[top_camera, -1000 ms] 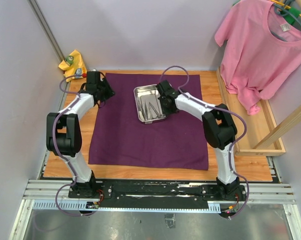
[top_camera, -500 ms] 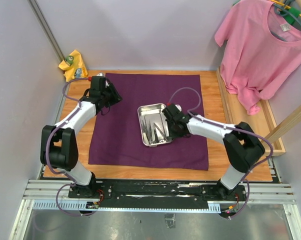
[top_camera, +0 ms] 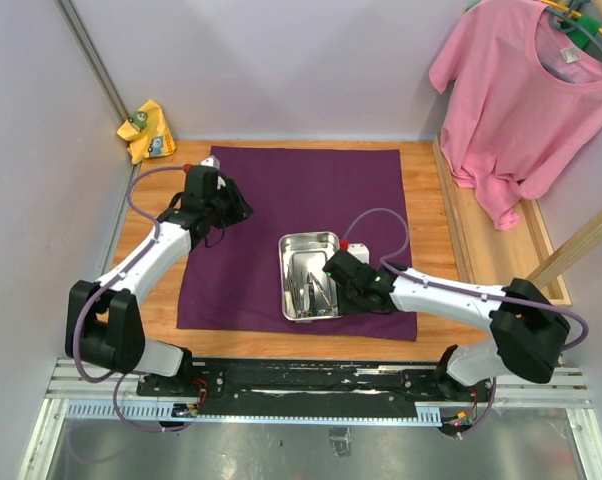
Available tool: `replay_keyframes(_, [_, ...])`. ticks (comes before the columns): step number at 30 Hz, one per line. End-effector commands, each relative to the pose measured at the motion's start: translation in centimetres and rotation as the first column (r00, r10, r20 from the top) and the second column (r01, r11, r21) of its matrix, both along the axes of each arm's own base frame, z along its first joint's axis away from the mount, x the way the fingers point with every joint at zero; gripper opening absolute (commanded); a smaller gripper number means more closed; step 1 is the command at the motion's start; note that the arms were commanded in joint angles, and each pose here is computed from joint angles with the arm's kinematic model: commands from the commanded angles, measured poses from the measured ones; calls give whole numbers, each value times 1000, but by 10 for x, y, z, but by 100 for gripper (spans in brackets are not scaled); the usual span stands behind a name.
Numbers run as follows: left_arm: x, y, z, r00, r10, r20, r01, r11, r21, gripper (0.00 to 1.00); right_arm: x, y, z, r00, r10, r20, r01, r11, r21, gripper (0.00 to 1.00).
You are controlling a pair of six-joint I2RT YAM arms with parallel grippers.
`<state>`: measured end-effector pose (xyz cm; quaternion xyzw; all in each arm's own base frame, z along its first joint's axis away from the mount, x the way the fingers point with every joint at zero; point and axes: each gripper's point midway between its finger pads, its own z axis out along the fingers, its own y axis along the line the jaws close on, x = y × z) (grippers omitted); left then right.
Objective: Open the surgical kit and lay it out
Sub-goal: Move the container from the surgical kit.
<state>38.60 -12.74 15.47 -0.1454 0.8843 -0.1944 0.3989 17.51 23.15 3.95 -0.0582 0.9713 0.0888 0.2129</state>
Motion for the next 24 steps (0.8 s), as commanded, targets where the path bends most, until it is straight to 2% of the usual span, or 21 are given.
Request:
replay_keyframes(1, [-19, 1, 2, 1000, -12, 7, 12, 1000, 28, 49, 7, -9, 40, 996, 10, 93, -8, 1000, -30, 35])
replay_keyframes(5, [-33, -1, -6, 1000, -25, -9, 25, 998, 50, 48, 33, -16, 75, 978, 74, 197, -58, 995, -84, 41])
replay_keyframes(12, [-54, -22, -37, 993, -72, -90, 80, 993, 89, 36, 70, -39, 78, 982, 58, 182, -50, 998, -49, 40])
replay_keyframes(18, [-88, -37, -71, 977, -125, -175, 152, 978, 146, 29, 72, -63, 63, 990, 17, 140, -16, 1000, -7, 41])
replay_keyframes(24, [-107, -42, -84, 968, -152, -200, 183, 972, 144, 22, 71, -68, 57, 991, 15, 130, -16, 1000, 3, 41])
